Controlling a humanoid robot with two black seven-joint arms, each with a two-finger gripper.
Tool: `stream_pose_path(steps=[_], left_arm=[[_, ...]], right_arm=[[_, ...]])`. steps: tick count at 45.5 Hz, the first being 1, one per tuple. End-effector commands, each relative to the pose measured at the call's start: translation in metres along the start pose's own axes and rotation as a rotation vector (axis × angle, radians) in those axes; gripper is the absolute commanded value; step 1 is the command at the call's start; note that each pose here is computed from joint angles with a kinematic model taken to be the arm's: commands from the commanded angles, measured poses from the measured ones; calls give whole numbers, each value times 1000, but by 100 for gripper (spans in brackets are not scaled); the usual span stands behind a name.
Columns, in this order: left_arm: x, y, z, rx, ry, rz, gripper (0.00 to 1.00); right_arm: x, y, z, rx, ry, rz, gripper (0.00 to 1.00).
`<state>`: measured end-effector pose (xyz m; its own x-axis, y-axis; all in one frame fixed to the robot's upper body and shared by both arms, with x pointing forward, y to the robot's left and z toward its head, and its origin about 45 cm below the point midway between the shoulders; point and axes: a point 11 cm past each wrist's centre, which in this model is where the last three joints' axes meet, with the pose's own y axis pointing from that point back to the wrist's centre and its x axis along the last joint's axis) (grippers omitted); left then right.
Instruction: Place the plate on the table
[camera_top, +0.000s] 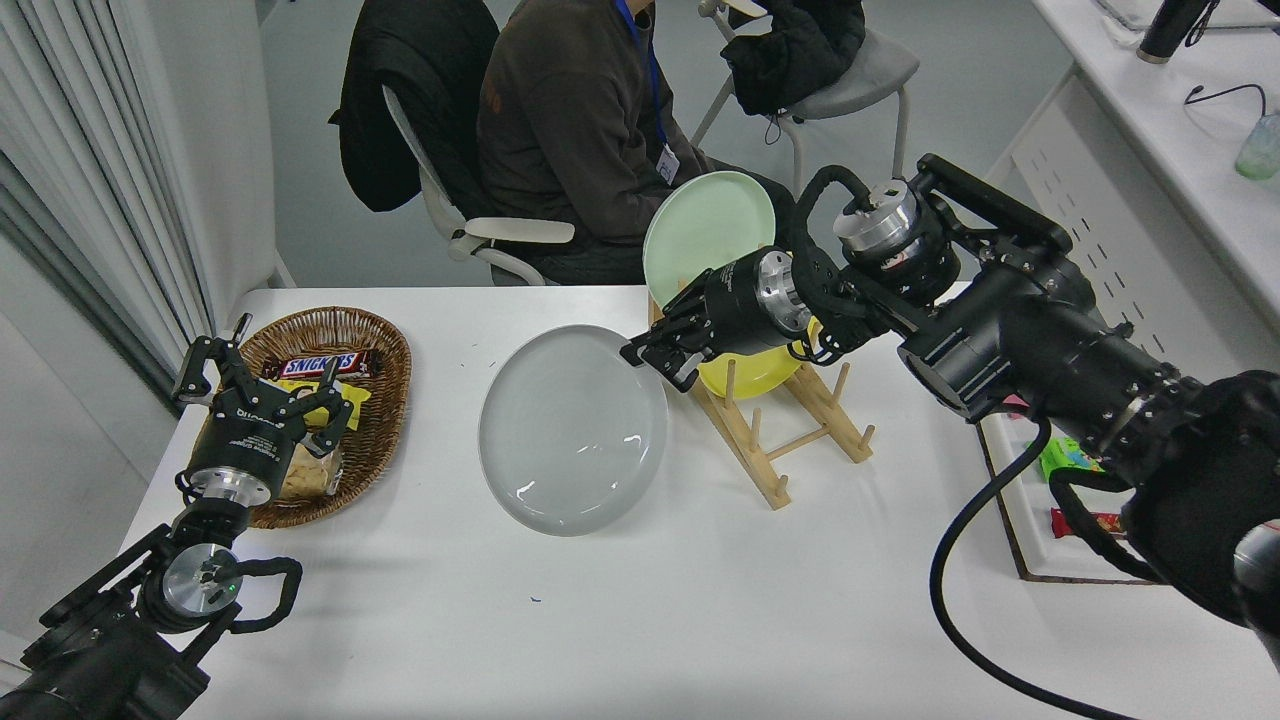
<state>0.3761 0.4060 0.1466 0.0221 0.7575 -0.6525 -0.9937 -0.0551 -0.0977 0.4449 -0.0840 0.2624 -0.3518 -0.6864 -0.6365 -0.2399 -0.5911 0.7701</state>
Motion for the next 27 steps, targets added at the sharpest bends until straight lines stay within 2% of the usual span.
stream_pose_path(steps=[1,10,27], left_arm=[[0,0,0,0,0,0,98],[0,0,0,0,0,0,98],[0,0,0,0,0,0,98]], right_arm=[[5,-9,11,-52,-90,33,0],[28,-30,25,-122,-167,16,0],[56,-39,18,-132,-271,-26,0]])
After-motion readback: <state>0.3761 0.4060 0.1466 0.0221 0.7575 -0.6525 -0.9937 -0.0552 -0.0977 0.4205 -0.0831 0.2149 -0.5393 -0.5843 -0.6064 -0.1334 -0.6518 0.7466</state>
